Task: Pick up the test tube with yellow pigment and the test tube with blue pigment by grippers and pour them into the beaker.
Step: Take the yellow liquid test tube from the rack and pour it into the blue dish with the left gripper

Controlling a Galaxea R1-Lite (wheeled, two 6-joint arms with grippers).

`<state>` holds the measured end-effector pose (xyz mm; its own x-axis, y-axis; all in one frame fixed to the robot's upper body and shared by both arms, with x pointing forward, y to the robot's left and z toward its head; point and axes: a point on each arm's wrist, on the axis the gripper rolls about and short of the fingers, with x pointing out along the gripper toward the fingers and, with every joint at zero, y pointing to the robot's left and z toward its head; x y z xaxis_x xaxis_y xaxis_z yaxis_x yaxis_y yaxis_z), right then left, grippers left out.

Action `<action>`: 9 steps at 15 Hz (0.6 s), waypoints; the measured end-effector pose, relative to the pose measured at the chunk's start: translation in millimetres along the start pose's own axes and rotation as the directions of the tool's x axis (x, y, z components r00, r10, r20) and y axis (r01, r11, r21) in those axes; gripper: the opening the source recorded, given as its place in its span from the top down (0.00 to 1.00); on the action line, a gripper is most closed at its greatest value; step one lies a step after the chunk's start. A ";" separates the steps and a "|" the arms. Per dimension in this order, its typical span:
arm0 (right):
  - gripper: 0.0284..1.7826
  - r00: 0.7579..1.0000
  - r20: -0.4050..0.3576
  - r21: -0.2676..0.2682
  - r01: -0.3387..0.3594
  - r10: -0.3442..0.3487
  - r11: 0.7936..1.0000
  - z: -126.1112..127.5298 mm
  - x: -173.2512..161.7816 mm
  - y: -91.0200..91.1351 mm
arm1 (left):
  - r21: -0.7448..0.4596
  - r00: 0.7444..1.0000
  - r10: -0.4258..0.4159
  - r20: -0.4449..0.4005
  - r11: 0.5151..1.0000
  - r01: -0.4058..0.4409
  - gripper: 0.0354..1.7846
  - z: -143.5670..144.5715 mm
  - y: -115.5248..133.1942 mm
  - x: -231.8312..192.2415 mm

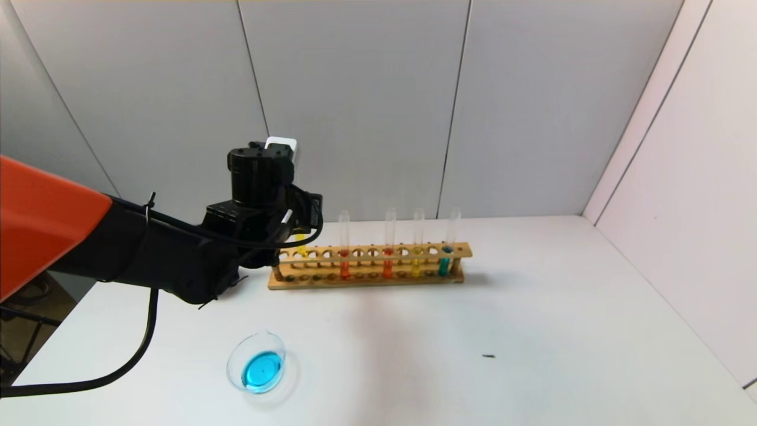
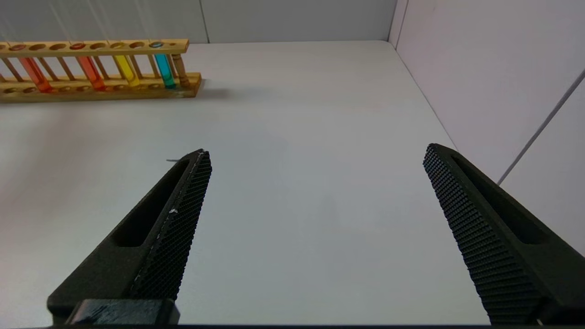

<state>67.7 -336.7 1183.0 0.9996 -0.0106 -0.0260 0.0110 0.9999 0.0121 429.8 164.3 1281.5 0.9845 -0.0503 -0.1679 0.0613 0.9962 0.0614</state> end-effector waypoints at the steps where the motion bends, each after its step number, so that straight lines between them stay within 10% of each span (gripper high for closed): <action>1: 0.05 1.000 0.000 0.000 0.000 0.000 1.000 0.0 0.0 0.0 | 0.000 1.000 0.000 0.001 1.000 0.000 0.84 4.0 0.5 -0.8; 9: 0.05 1.000 0.000 0.000 0.000 0.000 1.000 0.0 0.0 0.0 | 0.010 1.000 0.001 0.025 1.000 -0.002 0.84 40.4 12.7 -22.8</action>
<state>67.7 -336.7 1183.0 0.9996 -0.0109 -0.0260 0.0112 0.9999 0.0121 414.8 175.3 1325.9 0.9884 -0.0507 -0.1428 0.0614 0.9956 0.0712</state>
